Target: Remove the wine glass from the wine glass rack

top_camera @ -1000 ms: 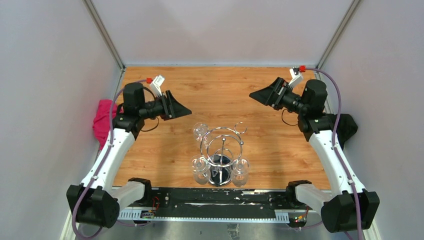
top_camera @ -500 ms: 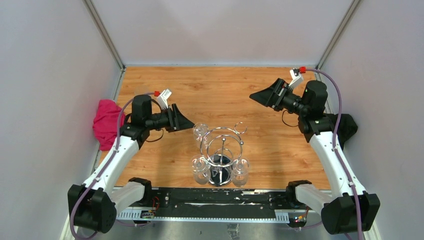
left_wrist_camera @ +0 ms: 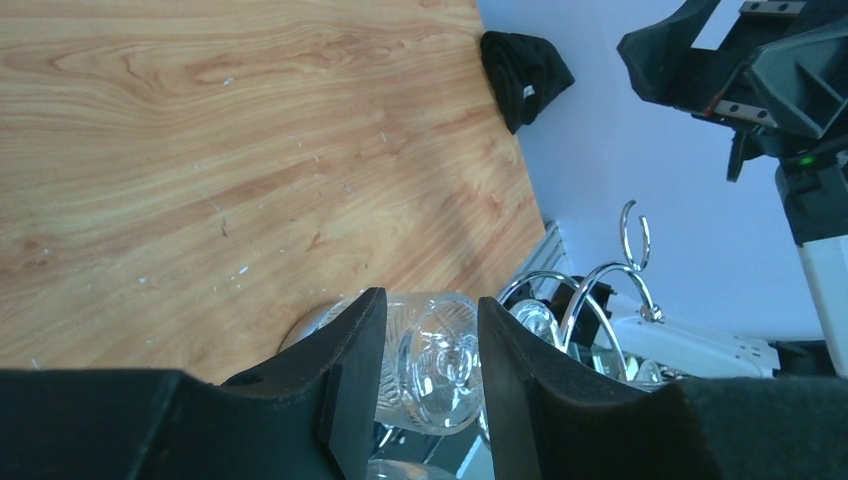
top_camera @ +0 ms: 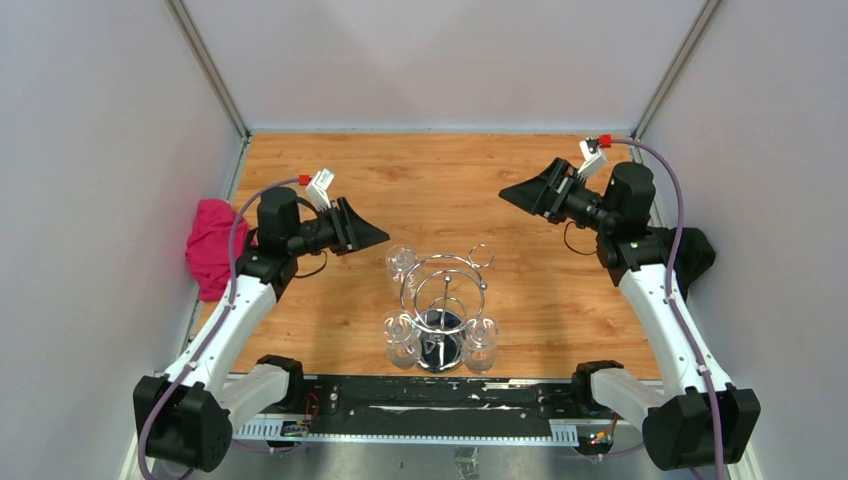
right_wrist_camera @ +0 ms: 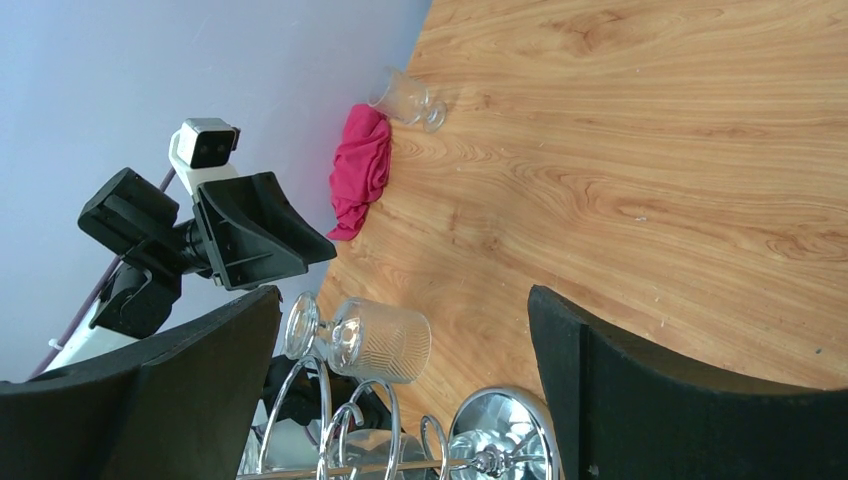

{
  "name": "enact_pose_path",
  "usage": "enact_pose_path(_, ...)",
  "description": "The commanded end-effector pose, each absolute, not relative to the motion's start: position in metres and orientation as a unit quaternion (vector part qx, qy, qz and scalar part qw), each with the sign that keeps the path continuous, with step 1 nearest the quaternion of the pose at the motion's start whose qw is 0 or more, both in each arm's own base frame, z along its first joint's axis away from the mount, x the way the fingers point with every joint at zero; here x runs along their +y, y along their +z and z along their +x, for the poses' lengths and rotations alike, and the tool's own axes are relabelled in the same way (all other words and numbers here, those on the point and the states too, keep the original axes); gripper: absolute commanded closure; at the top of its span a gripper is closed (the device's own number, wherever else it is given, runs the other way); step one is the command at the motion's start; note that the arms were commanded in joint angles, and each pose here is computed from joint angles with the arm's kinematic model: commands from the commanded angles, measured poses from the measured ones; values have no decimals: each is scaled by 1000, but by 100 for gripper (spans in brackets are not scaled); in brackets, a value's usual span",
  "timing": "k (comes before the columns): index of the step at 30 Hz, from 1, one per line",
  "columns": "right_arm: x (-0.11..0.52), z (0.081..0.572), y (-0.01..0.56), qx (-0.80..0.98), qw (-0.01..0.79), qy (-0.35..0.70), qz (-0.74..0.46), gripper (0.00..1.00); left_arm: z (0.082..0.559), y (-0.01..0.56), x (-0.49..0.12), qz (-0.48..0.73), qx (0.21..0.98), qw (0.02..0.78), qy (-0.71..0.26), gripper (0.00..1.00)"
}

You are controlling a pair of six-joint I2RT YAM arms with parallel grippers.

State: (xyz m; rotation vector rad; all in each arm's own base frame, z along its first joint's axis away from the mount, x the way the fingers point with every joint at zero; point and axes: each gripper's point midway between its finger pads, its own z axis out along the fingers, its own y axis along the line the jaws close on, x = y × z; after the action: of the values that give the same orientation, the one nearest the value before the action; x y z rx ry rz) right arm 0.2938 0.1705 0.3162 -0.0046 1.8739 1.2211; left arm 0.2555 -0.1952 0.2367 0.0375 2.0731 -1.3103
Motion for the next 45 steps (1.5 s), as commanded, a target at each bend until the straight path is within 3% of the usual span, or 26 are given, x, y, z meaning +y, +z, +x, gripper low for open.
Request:
enact_pose_path(1, 168, 291, 313, 754, 436, 492, 4, 1, 251, 260, -201, 37, 773, 355, -524, 56)
enact_pose_path(36, 172, 297, 312, 745, 426, 514, 9, 1, 207, 252, -230, 91, 758, 312, -566, 56)
enact_pose_path(40, 173, 296, 311, 745, 425, 514, 9, 1, 206, 254, -231, 96, 756, 314, -567, 60)
enact_pose_path(45, 172, 297, 310, 746, 425, 513, 10, 1, 204, 249, -232, 97, 758, 308, -566, 74)
